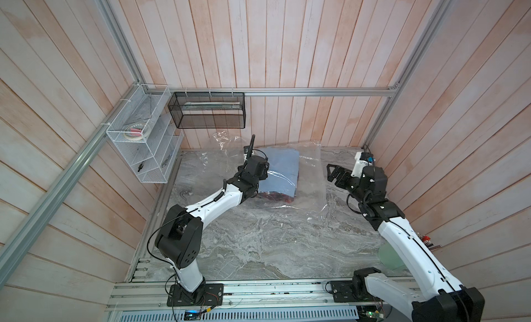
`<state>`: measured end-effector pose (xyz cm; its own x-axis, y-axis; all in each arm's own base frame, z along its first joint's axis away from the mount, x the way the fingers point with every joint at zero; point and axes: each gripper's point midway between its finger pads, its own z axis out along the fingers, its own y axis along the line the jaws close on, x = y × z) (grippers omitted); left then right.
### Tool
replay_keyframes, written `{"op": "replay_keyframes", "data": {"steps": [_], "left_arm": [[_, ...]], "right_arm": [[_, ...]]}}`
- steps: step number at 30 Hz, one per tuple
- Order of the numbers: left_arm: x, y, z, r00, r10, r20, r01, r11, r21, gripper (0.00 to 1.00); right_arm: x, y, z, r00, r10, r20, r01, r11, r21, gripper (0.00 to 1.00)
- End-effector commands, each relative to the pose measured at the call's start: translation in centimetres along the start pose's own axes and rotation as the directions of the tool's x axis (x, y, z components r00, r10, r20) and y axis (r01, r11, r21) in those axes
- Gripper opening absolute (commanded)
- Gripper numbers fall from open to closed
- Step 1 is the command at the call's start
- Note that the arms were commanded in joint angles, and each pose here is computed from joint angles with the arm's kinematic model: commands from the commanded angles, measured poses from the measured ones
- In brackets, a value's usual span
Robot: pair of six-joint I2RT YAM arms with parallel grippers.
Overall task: Take the shirt out of the vacuum bag
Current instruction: Adjust the vacuum bag at the center of the board, then open the vacuum bag at the center of the board.
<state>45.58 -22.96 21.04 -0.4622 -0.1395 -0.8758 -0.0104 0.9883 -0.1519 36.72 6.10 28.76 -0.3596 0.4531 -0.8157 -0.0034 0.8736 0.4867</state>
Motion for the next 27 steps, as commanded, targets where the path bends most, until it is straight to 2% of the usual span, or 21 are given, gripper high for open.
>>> {"op": "replay_keyframes", "data": {"steps": [1,4,8,14,16,17,19,27], "left_arm": [[0.9,-3.6,-0.9,0.998,0.061,0.003,-0.061,0.998,0.028,0.77],[2.3,-8.8,-1.0,0.994,0.106,-0.034,-0.102,0.989,0.105,0.78],[4.1,-15.5,-0.7,0.982,0.175,-0.073,-0.159,0.970,0.183,0.79],[7.5,-22.7,0.4,0.962,0.237,-0.136,-0.194,0.942,0.273,0.82],[8.1,-23.7,1.2,0.960,0.240,-0.146,-0.192,0.940,0.281,0.83],[9.5,-25.5,0.4,0.953,0.263,-0.148,-0.207,0.927,0.313,0.83],[10.6,-26.8,0.8,0.948,0.273,-0.164,-0.208,0.920,0.331,0.84],[14.9,-28.8,2.0,0.916,0.340,-0.214,-0.234,0.885,0.403,0.85]], "right_arm": [[-1.0,-2.2,-1.5,0.993,0.119,0.026,-0.120,0.992,0.028,0.98],[-3.0,-4.3,-3.4,0.977,0.151,0.153,-0.167,0.981,0.098,0.98],[-4.9,-6.7,-5.8,0.950,0.156,0.270,-0.217,0.952,0.213,0.98],[-4.7,-7.9,-7.6,0.928,0.165,0.335,-0.254,0.936,0.244,0.98],[-4.6,-8.0,-7.9,0.924,0.167,0.343,-0.258,0.936,0.240,0.98],[-4.6,-7.9,-8.0,0.924,0.167,0.344,-0.257,0.937,0.236,0.98],[-4.6,-7.7,-8.3,0.924,0.167,0.345,-0.255,0.940,0.227,0.98],[-4.5,-6.8,-8.6,0.926,0.172,0.337,-0.241,0.955,0.175,0.98]]}}
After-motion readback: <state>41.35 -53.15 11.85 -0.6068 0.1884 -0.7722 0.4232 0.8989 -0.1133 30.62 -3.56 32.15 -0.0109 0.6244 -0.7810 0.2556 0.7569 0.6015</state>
